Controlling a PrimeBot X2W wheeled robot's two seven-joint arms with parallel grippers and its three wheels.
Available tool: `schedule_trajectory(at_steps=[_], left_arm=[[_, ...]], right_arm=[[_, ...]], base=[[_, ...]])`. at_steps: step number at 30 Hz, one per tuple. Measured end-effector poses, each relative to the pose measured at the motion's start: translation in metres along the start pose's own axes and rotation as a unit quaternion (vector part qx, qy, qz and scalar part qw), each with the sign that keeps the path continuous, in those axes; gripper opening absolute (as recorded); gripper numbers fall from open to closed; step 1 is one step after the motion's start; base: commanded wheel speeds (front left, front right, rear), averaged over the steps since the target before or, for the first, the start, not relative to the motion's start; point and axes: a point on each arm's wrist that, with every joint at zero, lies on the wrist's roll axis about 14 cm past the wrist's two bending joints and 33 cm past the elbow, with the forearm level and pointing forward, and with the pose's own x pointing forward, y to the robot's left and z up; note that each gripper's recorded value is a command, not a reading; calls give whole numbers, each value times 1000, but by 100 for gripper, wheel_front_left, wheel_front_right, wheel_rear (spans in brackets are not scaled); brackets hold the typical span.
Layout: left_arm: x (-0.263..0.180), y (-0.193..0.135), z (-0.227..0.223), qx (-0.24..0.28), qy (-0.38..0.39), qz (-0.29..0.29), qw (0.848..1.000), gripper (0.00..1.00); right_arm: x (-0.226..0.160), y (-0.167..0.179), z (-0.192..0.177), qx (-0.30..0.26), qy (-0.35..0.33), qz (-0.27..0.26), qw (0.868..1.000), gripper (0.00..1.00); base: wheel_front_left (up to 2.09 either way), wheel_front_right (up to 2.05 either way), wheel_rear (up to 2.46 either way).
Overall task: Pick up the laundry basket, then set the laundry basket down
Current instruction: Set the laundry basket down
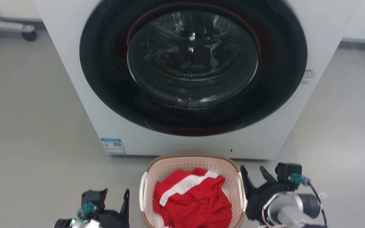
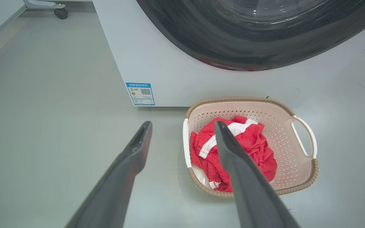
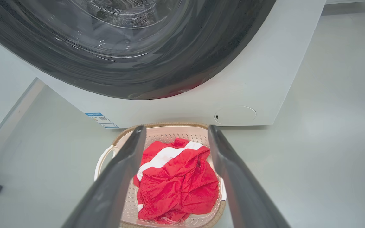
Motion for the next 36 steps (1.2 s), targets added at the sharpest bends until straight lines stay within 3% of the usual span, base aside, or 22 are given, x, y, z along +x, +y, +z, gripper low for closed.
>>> schedule_trajectory(at_steps=[21,29,36], left_arm=[[-75,-6,24,-19,-125,-11,992,100],[-91,4,36,-24,-160,6,987,100],[-100,2,46,-21,-187,12,982,100]], right_arm=[[-80,34,12,11,-110,44,993,100],[-100,11,19,8,-148,6,989,100],[-113,17,32,2,-190,-4,982,100]], base=[[0,0,0],[0,0,0],[0,0,0]])
